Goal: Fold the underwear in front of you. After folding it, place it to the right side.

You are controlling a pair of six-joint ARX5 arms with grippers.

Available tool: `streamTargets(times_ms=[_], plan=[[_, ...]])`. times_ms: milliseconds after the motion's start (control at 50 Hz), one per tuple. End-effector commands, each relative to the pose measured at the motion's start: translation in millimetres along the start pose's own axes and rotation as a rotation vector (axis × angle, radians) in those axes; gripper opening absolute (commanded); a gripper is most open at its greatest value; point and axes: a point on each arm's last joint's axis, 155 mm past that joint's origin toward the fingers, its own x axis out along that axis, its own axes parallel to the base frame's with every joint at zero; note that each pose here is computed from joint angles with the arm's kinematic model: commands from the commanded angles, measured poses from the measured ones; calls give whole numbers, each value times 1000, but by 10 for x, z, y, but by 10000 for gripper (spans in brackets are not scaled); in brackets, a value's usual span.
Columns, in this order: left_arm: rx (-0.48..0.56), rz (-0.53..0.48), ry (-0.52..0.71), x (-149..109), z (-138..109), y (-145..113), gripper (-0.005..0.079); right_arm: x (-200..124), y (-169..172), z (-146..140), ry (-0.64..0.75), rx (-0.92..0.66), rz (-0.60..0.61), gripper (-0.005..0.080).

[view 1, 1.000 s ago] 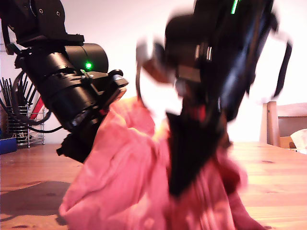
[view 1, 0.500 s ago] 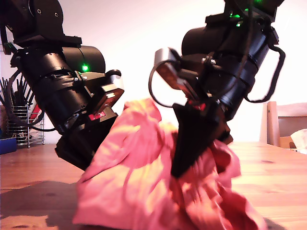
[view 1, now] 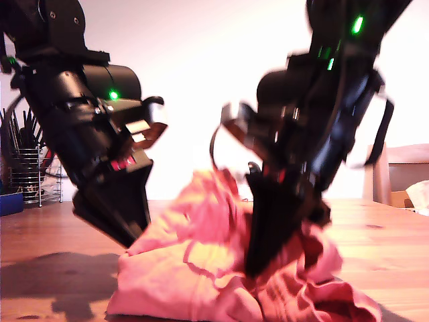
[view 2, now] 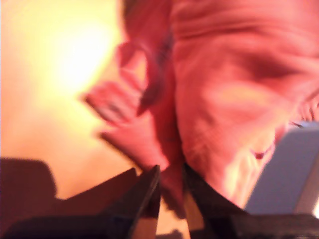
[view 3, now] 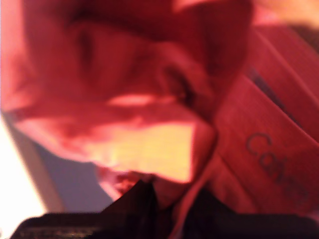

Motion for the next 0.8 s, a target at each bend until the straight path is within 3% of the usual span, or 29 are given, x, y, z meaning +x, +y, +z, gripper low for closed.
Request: streamTargets(times_ms=[0,120,260,520,780], plan=[[26,14,-47,-163,157,13,111,-14,23,46,-18,-10,5,-12],[24,2,-89,-356,287,-22,111,-21,20,90,-36,-13,12,-12],[35,-102,-150,-500,396,-258,111,-14,22,100,-40,-14,18,-12],[-2,-248,-109,-456,300,-531,110,-27,-6,109,-47,-9,15,-12],[-8,-274,-79,-244,271,-499,92,-29,37,142,-61,-10,40,-12]])
